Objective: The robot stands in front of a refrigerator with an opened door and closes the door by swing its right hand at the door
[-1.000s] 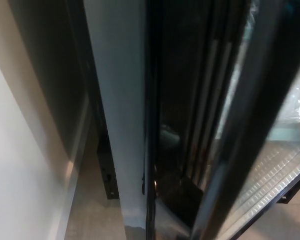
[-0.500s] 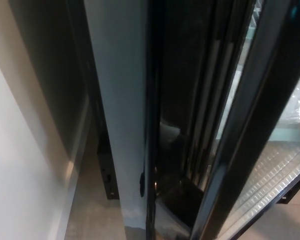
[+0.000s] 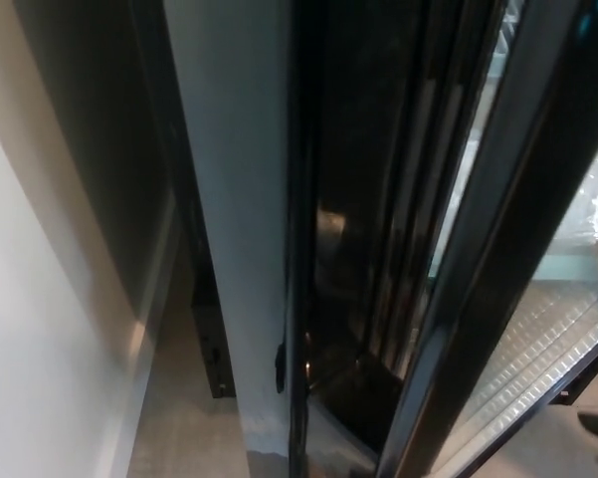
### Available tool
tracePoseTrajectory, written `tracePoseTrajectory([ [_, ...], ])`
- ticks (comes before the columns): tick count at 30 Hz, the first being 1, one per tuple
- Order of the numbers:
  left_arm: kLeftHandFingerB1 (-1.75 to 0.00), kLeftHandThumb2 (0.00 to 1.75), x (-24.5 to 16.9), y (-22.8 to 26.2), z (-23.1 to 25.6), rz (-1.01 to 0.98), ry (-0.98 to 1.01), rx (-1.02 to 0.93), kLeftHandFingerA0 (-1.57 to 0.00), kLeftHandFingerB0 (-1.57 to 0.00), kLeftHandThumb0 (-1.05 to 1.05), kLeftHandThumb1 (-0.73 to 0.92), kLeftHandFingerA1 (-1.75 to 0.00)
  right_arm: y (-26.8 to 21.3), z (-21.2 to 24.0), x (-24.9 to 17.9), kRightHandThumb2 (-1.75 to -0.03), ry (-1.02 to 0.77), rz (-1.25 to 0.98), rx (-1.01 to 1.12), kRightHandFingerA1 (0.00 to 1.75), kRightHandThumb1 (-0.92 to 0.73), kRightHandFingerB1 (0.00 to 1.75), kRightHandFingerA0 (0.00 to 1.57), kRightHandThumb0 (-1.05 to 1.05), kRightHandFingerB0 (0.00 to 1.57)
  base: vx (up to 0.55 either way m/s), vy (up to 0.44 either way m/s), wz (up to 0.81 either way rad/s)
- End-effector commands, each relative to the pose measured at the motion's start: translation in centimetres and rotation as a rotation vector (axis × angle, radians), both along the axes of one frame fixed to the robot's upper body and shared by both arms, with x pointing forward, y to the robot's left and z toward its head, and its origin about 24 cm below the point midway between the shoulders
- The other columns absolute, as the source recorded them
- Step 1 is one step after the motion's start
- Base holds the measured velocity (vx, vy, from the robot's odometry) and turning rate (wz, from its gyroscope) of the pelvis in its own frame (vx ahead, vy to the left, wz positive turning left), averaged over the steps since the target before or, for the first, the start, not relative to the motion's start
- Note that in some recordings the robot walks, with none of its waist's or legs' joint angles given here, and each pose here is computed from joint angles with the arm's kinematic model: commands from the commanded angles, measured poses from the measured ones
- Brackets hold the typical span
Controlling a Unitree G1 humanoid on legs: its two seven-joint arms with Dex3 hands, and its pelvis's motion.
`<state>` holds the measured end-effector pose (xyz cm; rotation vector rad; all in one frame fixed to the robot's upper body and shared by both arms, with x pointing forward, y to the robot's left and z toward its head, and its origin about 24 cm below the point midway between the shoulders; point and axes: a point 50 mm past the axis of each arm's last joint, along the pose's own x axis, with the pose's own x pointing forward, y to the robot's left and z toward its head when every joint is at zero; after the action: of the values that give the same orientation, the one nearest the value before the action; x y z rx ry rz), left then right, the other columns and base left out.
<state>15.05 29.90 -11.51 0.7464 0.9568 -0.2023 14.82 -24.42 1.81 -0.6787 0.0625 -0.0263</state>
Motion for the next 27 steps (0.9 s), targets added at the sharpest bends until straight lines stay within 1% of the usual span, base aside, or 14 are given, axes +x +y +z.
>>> tracePoseTrajectory([
  [1,-0.46,0.95,-0.3,1.1,0.4,-0.039,0.019,0.047,-0.37,-0.25,-0.50,0.64,-0.53,8.3,22.4,-3.8,-0.60,-1.240,0.342,0.081,0.38,-0.66,0.37,0.42,-0.45,0.48,0.00,0.000,0.00],
  [3,-0.46,0.95,-0.3,1.1,0.4,-0.039,0.019,0.047,-0.37,-0.25,-0.50,0.64,-0.53,8.4,22.6,-3.7,-0.60,-1.248,0.345,0.071,0.38,-0.66,0.37,0.42,-0.45,0.48,0.00,0.000,0.00],
  [4,-0.47,0.95,-0.2,1.1,0.4,-0.042,0.017,0.049,-0.38,-0.27,-0.51,0.64,-0.53,8.8,23.2,-3.1,-0.63,-1.259,0.360,-0.019,0.34,-0.73,0.34,0.39,-0.45,0.37,0.00,0.000,0.00],
  [7,-0.46,0.96,-0.1,1.1,0.5,-0.061,0.014,0.054,-0.36,-0.26,-0.54,0.66,-0.52,9.9,24.4,-1.5,-0.62,-1.242,0.386,-0.199,0.30,-0.72,0.33,0.30,-0.49,0.37,0.00,0.000,0.00],
  [8,-0.46,0.96,-0.2,1.1,0.5,-0.068,0.013,0.055,-0.37,-0.27,-0.54,0.66,-0.52,10.4,24.5,-0.7,-0.63,-1.213,0.404,-0.237,0.30,-0.73,0.32,0.26,-0.50,0.32,0.00,0.000,0.00],
  [10,-0.46,0.96,-0.2,1.1,0.5,-0.068,0.012,0.055,-0.37,-0.27,-0.54,0.66,-0.52,10.4,24.5,-0.6,-0.63,-1.209,0.406,-0.242,0.30,-0.73,0.32,0.26,-0.50,0.32,0.00,-0.001,-0.03],
  [11,-0.47,0.96,-0.1,1.1,0.5,-0.066,0.007,0.051,-0.37,-0.26,-0.53,0.65,-0.53,11.1,24.4,0.8,-0.66,-1.185,0.421,-0.313,0.27,-0.82,0.28,0.17,-0.54,0.20,0.00,0.000,0.00],
  [12,-0.47,0.97,-0.1,1.0,0.5,-0.065,0.005,0.050,-0.38,-0.26,-0.53,0.65,-0.53,11.6,24.2,1.8,-0.99,-1.167,0.425,-0.358,0.33,-0.68,0.36,0.01,-0.57,0.05,0.00,0.000,0.00],
  [13,-0.47,0.97,0.0,1.0,0.6,-0.063,0.001,0.045,-0.38,-0.27,-0.54,0.65,-0.53,12.8,23.8,4.0,-1.04,-1.108,0.429,-0.414,0.09,-0.80,0.16,0.00,-0.76,0.03,0.00,0.000,0.00],
  [14,-0.47,0.97,0.0,1.0,0.6,-0.062,-0.001,0.043,-0.38,-0.27,-0.54,0.65,-0.53,13.4,23.5,5.1,-1.04,-1.074,0.434,-0.433,0.09,-0.80,0.16,0.00,-0.76,0.03,0.00,0.000,0.00],
  [15,-0.46,0.96,0.1,0.9,0.5,-0.059,-0.002,0.040,-0.37,-0.26,-0.55,0.65,-0.53,14.5,23.0,6.9,-1.05,-1.019,0.444,-0.472,0.03,-0.85,0.07,0.00,-0.81,0.02,0.00,0.000,0.00],
  [21,-0.47,0.97,0.2,0.8,0.6,-0.055,-0.006,0.033,-0.38,-0.27,-0.54,0.66,-0.53,16.2,21.7,10.5,-1.03,-0.914,0.445,-0.554,0.01,-0.84,0.03,0.00,-0.84,0.00,0.00,0.000,0.00],
  [24,-0.47,0.97,0.4,0.7,0.5,-0.053,-0.007,0.032,-0.38,-0.26,-0.53,0.65,-0.53,17.4,19.7,14.5,-0.99,-0.734,0.439,-0.649,0.05,-0.77,0.12,0.00,-0.80,0.04,0.00,0.000,0.00],
  [27,-0.47,0.97,0.4,0.7,0.5,-0.052,-0.007,0.032,-0.38,-0.26,-0.53,0.65,-0.53,17.6,19.6,14.8,-0.99,-0.722,0.434,-0.659,0.05,-0.77,0.12,0.00,-0.80,0.04,0.00,0.000,0.00],
])
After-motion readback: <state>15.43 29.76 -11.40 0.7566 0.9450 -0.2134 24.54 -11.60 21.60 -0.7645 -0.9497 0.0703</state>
